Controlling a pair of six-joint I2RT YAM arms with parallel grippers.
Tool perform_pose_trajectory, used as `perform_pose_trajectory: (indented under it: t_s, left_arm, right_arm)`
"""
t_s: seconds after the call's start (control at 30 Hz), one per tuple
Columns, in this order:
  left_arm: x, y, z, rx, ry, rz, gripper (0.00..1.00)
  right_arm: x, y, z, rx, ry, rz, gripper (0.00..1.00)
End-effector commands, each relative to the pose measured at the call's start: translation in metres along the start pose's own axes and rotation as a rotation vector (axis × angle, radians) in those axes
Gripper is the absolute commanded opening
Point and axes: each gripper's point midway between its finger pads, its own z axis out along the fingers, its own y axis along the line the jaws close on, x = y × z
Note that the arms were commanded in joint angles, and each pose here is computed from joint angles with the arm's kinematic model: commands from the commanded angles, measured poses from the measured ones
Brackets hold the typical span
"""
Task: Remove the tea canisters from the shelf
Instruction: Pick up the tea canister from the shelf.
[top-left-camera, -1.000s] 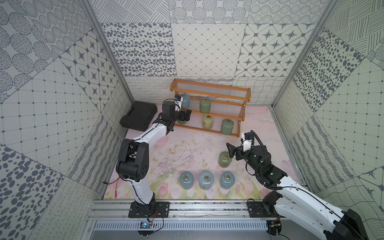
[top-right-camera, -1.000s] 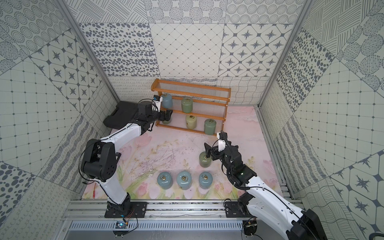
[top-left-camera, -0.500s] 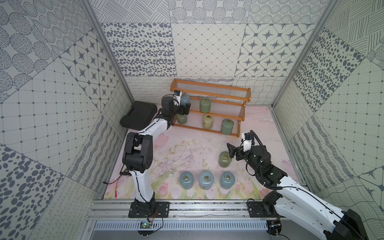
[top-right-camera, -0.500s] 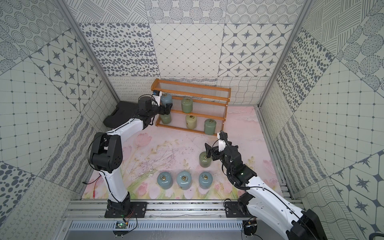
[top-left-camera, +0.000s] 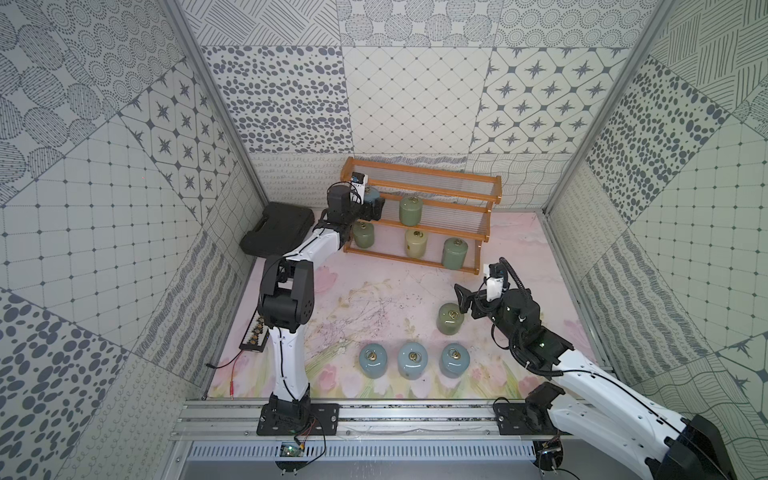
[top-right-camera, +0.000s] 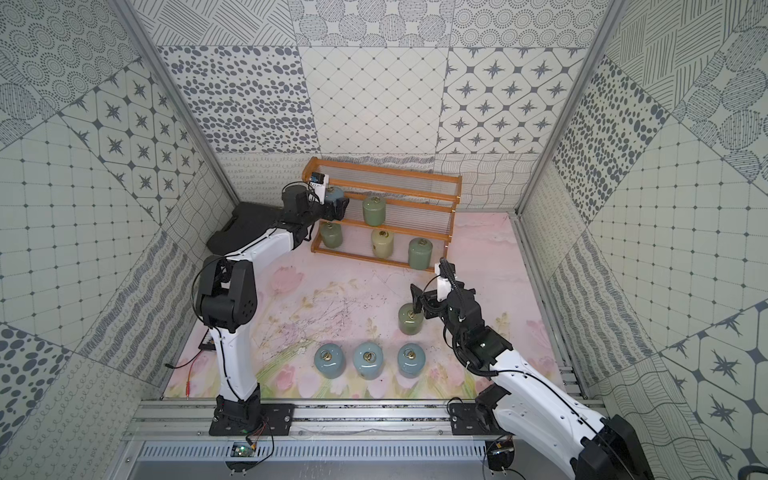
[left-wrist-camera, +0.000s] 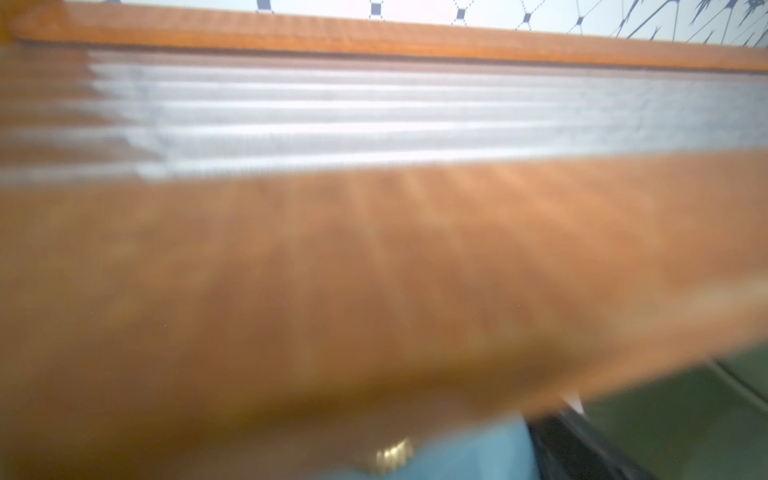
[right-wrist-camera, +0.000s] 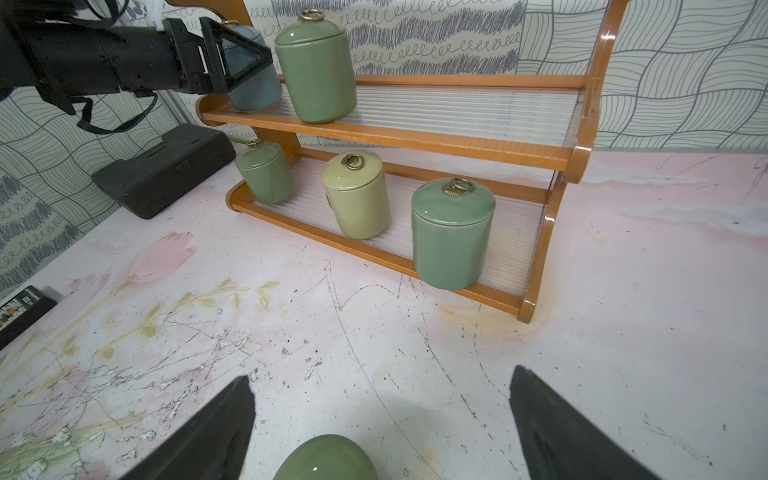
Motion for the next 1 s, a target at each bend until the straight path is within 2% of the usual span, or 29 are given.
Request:
perform_pose_trajectory:
  t_s: [0.0,0.37,0.63,0.97]
  left_arm:
    - [-0.013,0.001,0.007,0.026,-0.038,0.026,1.00]
    - [0.002,-0.002,0.014,0.051,0.005,0.041,0.98]
    - [0.015,-0.003,0.012,0.056,0.052,0.072,0.92]
    - [0.013,-0.006,0.002,0.058,0.039,0.084,0.80]
  right_arm:
    - [-0.018,-0.002,0.000,0.020,-0.046,0.014,0.99]
    - [-0.015,-0.003,0.003,0.021,-0.036,0.018,0.99]
    - [-0.014,-0.003,0.002,0.018,-0.034,0.024,0.99]
    - [-0.011,-0.003,0.002,0.018,-0.029,0.029,0.99]
